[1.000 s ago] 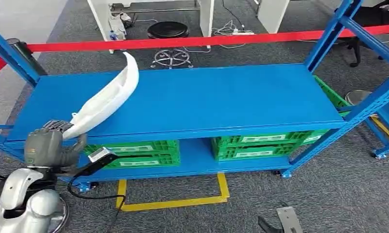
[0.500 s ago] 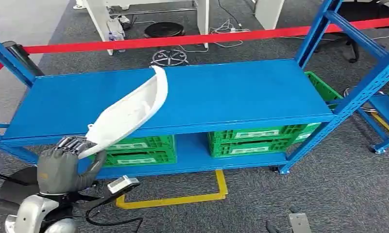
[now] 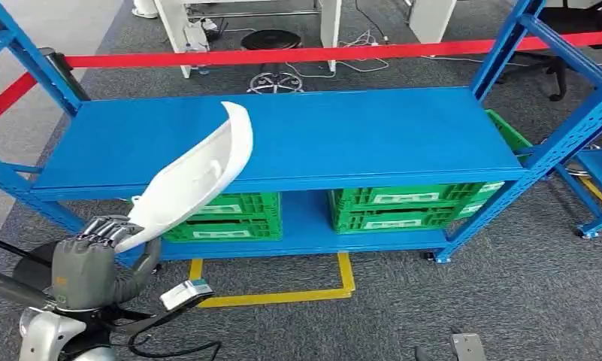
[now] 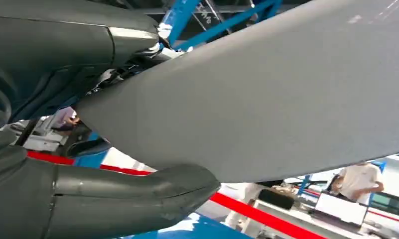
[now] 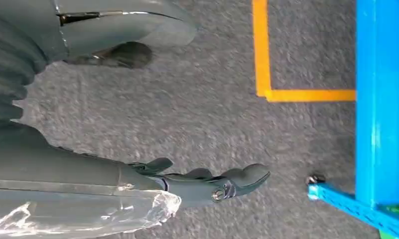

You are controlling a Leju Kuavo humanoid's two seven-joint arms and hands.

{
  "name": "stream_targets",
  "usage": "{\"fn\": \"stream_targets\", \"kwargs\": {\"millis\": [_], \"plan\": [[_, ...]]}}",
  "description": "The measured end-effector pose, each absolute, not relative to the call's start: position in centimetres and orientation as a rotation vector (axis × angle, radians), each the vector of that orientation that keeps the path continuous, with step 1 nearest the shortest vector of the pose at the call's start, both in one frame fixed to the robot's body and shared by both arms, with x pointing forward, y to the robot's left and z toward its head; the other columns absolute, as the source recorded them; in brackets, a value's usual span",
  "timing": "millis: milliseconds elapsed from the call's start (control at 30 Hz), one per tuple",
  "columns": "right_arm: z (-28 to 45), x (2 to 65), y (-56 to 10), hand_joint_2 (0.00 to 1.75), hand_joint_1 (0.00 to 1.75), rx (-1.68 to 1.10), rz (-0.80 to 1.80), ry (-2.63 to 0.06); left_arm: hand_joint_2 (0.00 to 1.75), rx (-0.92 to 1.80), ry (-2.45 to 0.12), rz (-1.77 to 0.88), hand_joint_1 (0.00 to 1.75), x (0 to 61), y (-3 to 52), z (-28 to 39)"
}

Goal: Take the parts from the cabinet and place them on the table.

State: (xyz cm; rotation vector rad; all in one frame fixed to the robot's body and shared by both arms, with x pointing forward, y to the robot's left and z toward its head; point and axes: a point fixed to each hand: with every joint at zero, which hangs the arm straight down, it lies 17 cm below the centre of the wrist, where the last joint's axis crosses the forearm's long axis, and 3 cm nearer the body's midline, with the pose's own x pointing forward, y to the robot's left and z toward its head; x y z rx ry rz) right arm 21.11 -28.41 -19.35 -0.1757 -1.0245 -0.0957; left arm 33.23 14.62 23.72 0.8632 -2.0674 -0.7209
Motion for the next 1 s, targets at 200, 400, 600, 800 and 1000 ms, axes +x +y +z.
{"fn": "stream_targets", "kwargs": {"millis": [200,400,600,800,1000], "plan": [[-19.7,20.6,-28.6,1.75,0.0,-0.176,-0.098,-1.011,1.75,0.86,-2.071,-0.714,1.75,33.2,14.6,23.8],[-20.0,20.4,-28.7,1.75,0.0,-0.17,-0.084,-0.996,1.75,0.845,-2.072,-0.698,1.75,33.2,14.7,23.8],[-20.5,19.7,-28.5,1.75,0.0,-0.161,-0.076,-0.973,1.75,0.835,-2.075,-0.686,1.75,33.1,14.7,23.9],[-20.8,18.9,-28.7,1.75,0.0,-0.163,-0.079,-0.954,1.75,0.828,-2.074,-0.682,1.75,33.2,14.7,23.8],[-21.0,18.5,-28.6,1.75,0.0,-0.162,-0.085,-0.944,1.75,0.824,-2.075,-0.675,1.75,33.2,14.8,23.8]]}}
